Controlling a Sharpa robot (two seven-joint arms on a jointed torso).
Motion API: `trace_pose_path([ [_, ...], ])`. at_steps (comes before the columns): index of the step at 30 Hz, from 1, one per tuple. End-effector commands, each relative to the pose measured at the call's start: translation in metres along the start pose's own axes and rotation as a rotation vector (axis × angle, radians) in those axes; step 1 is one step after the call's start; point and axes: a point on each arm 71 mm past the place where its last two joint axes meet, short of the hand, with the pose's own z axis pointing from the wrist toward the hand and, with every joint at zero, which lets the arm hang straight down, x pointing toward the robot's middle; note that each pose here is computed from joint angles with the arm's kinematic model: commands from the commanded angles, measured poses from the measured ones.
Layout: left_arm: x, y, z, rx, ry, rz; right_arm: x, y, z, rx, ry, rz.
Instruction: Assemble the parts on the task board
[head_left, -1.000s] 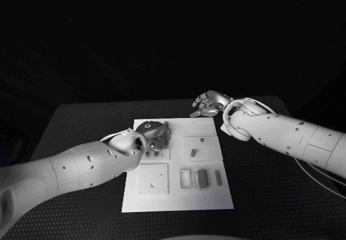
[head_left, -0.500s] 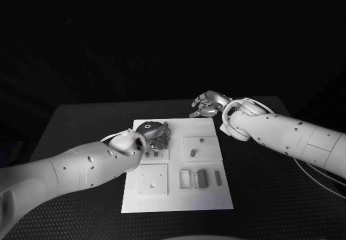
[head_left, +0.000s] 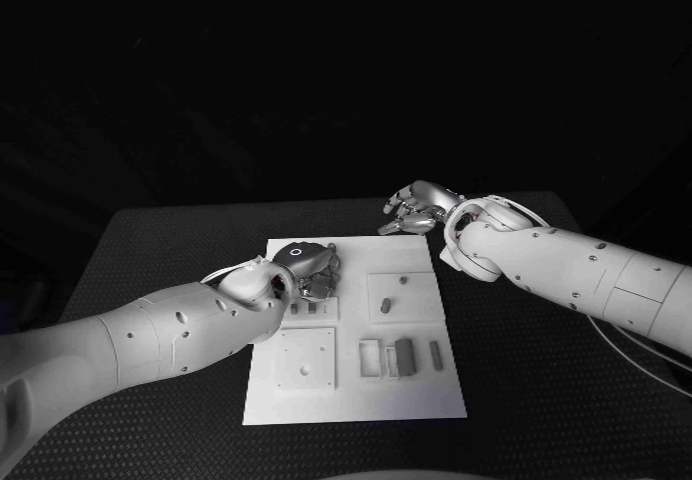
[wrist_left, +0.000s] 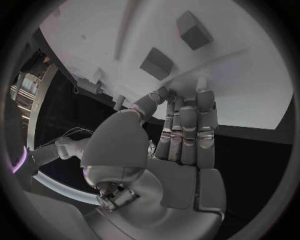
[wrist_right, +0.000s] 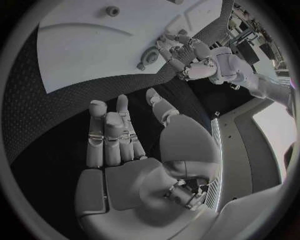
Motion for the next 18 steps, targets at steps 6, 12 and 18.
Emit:
trace_pose_path([
  [6,0.0064,-0.0020,0.0004,-0.004,0.036,0.000,0.0011,0.0016,0.0001,-0.011,0.010,-0.001],
  [12,0.0074,-0.0007,0.0001,-0.008,0.041,0.001,0.0009,0.0013,0.0000,-0.010,0.009,-0.001],
  [18,0.0082,-0.0003,0.0006,-0.009,0.047,0.002,0.0009,0.0014,0.0000,-0.010,0.009,-0.001],
])
